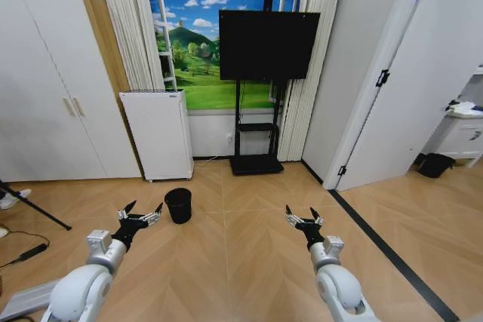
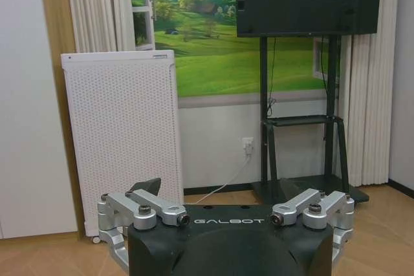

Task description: Pick up the trash bin and place the garbage on the floor into it.

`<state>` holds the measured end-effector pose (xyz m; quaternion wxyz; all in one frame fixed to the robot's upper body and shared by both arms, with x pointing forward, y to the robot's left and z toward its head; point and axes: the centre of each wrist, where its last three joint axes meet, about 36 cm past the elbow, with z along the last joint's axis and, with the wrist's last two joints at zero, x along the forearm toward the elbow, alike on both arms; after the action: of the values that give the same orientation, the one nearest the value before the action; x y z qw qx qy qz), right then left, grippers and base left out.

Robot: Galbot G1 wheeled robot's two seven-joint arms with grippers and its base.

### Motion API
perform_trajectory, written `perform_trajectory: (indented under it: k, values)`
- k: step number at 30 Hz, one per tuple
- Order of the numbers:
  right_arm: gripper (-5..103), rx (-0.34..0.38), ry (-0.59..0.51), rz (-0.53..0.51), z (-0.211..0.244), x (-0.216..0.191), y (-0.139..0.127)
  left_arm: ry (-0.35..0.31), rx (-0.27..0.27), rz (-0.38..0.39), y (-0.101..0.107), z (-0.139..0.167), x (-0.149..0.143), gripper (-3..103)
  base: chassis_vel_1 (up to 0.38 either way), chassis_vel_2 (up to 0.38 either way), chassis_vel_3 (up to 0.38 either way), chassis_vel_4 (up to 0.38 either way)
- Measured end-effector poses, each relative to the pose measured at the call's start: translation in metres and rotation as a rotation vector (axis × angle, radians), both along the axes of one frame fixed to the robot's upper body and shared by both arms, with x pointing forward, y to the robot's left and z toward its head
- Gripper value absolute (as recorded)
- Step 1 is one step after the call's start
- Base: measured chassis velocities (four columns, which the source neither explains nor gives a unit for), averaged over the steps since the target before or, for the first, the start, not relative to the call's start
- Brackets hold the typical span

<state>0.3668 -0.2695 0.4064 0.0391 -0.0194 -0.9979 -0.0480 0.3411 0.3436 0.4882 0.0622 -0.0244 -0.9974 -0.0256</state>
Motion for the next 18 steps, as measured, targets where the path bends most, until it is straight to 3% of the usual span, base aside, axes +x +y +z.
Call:
perform_trajectory:
  k: [18]
  values:
    - [100, -0.024, -0.005, -0.059, 0.01, 0.0, 0.003, 0.001, 0.019, 0.016, -0.003, 0.006, -0.004, 100, 0.0, 0.0, 0.0, 0.0]
